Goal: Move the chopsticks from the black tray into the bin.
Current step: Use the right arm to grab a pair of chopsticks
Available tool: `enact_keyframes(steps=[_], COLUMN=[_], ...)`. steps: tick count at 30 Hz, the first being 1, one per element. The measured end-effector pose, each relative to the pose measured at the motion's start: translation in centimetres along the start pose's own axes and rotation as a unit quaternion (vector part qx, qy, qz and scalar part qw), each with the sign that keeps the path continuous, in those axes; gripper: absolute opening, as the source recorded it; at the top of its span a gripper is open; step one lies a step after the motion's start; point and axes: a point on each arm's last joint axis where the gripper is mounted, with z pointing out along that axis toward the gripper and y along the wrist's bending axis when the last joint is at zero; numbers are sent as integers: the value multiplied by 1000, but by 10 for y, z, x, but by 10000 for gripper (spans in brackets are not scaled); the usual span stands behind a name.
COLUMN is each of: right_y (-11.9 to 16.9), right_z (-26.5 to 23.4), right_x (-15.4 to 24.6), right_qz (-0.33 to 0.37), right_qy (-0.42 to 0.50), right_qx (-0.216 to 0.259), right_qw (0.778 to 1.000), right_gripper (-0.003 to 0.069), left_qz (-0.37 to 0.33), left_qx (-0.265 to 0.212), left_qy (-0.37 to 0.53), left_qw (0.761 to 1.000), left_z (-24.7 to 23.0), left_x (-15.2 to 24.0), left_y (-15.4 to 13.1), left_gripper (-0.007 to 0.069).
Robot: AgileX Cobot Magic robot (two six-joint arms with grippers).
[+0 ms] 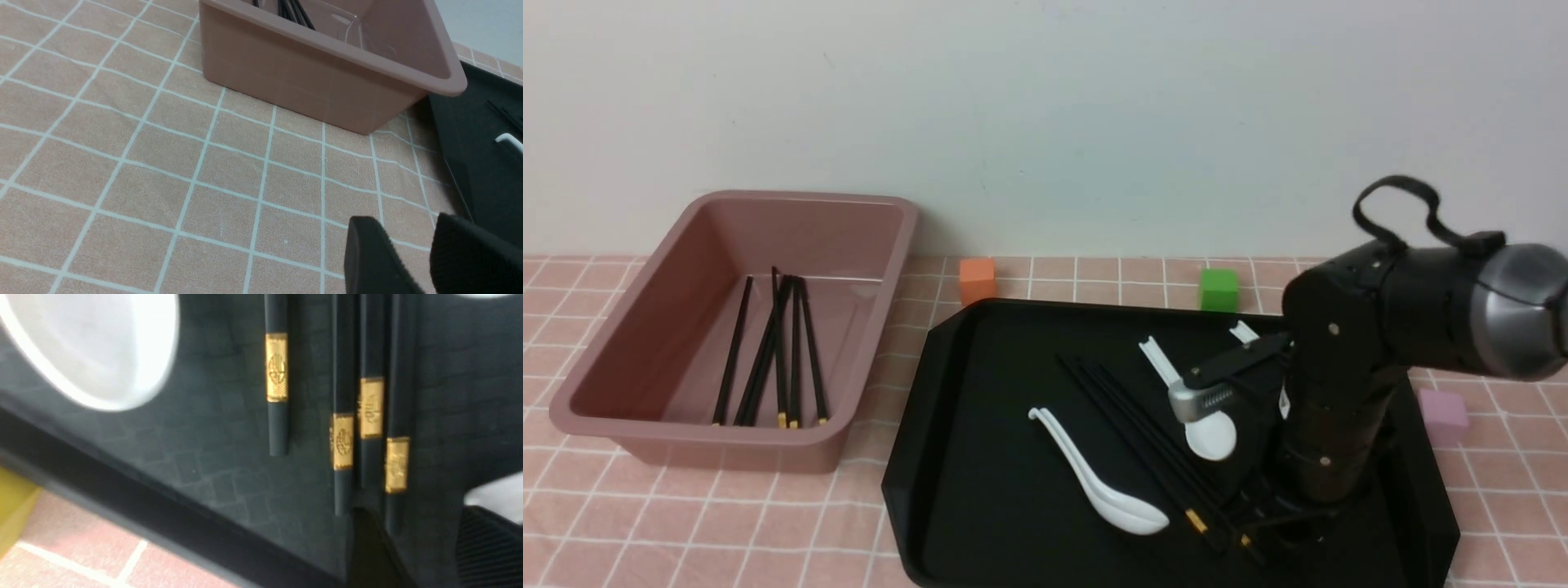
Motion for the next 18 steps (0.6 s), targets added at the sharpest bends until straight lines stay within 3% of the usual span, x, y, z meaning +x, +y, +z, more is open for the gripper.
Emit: enact_keyframes(steps=[18], right_y=[6], right_z=[8], right_x=[-3], right_qz=[12], right_qy=[1], right_qx=[-19], right_qw=[1000], right_gripper=[318], left_qz=[0], left_qx=[0], left_qy=[0], left_qw=[1000], left_z=[0], left_x=[0], left_y=[0], left_gripper=[239])
